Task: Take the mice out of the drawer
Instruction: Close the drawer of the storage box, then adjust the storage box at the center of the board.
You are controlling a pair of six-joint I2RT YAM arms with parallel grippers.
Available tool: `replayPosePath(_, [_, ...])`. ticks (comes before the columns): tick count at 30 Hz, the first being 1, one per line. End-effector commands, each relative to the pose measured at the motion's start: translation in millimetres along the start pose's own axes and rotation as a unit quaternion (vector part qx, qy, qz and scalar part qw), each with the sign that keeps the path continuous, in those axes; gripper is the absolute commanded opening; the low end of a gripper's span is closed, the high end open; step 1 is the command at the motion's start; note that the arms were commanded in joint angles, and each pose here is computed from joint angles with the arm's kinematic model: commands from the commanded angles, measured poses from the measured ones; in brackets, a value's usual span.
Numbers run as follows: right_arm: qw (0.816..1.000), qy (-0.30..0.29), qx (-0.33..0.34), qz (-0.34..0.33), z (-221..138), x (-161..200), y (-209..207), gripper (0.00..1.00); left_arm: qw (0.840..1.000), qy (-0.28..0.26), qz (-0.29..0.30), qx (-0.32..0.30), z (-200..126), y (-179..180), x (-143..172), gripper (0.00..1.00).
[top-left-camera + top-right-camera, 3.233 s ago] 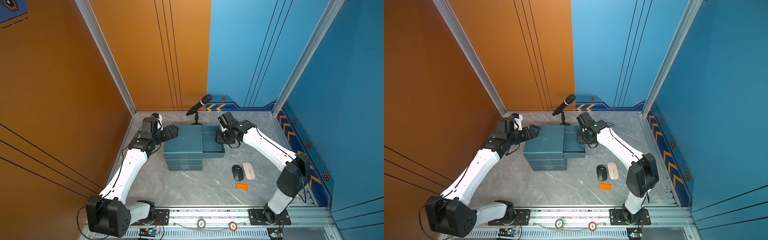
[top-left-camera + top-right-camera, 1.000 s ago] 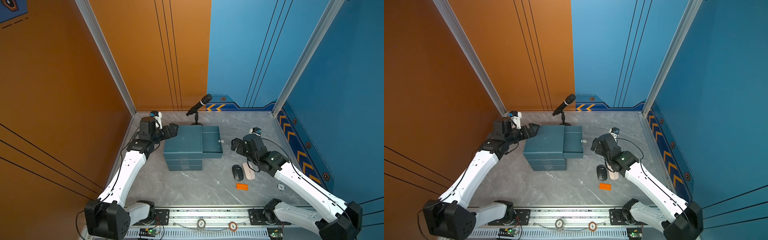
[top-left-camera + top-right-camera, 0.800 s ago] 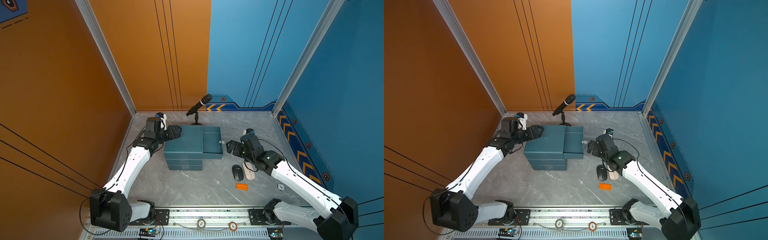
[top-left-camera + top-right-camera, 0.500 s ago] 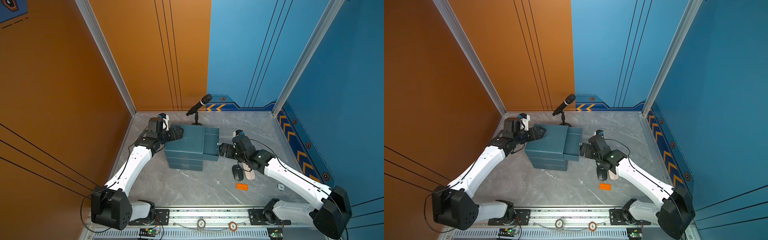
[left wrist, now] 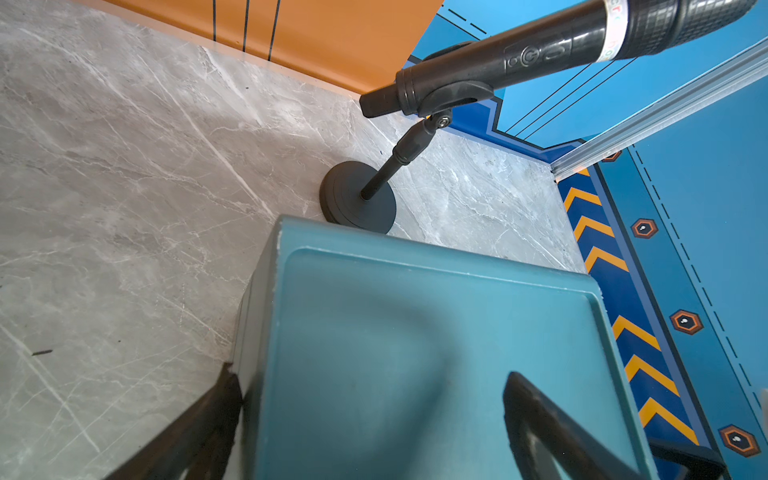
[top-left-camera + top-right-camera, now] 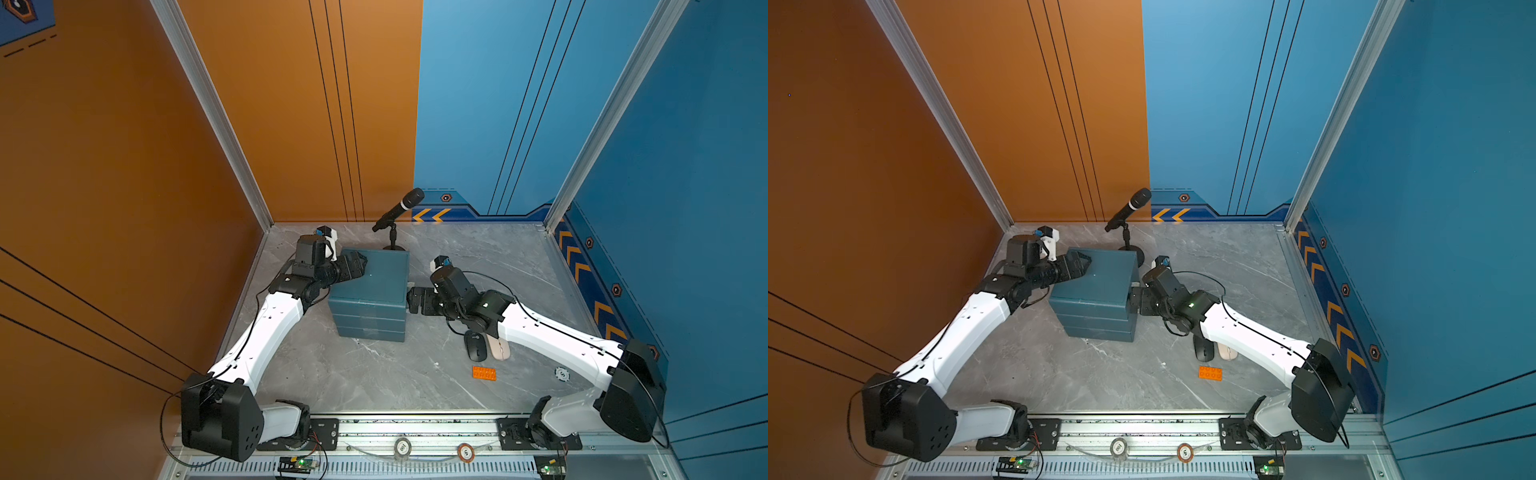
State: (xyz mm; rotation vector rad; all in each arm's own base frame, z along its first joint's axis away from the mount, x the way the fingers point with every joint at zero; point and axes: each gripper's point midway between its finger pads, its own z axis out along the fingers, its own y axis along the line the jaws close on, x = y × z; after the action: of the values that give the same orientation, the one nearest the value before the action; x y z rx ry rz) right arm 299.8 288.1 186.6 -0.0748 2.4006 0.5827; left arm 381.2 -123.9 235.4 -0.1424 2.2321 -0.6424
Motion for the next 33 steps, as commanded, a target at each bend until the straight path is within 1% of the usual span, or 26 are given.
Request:
replayPosePath(1, [1.0,-0.01,-0.021,-0.016,4,-8,22,1.0,0.999,0.027,-0.006,0.046,2,-21,11,0.98])
replayPosePath(7, [0.999,-0.003,-0.035,-0.029,12,-7,36,1.0,0.999,0.024,-0.005,0.047,-1,-22,10,0.98])
replayPosePath(13, [0.997,-0.019,-0.067,-0.034,8,-15,51,1.0,0.999,0.013,0.0,0.048,-7,-24,5,0.98])
replayPosePath(19, [0.995,-0.019,-0.09,-0.04,9,-19,64,1.0,0.998,0.015,-0.003,0.055,-8,-27,6,0.98])
replayPosePath(25, [0.994,-0.023,-0.095,-0.045,13,-22,68,1.0,0.998,0.009,-0.004,0.056,-10,-28,4,0.98])
replayPosePath(33, [0.993,-0.036,-0.113,-0.028,21,-42,64,1.0,0.999,-0.003,-0.003,0.033,-18,-24,1,0.98])
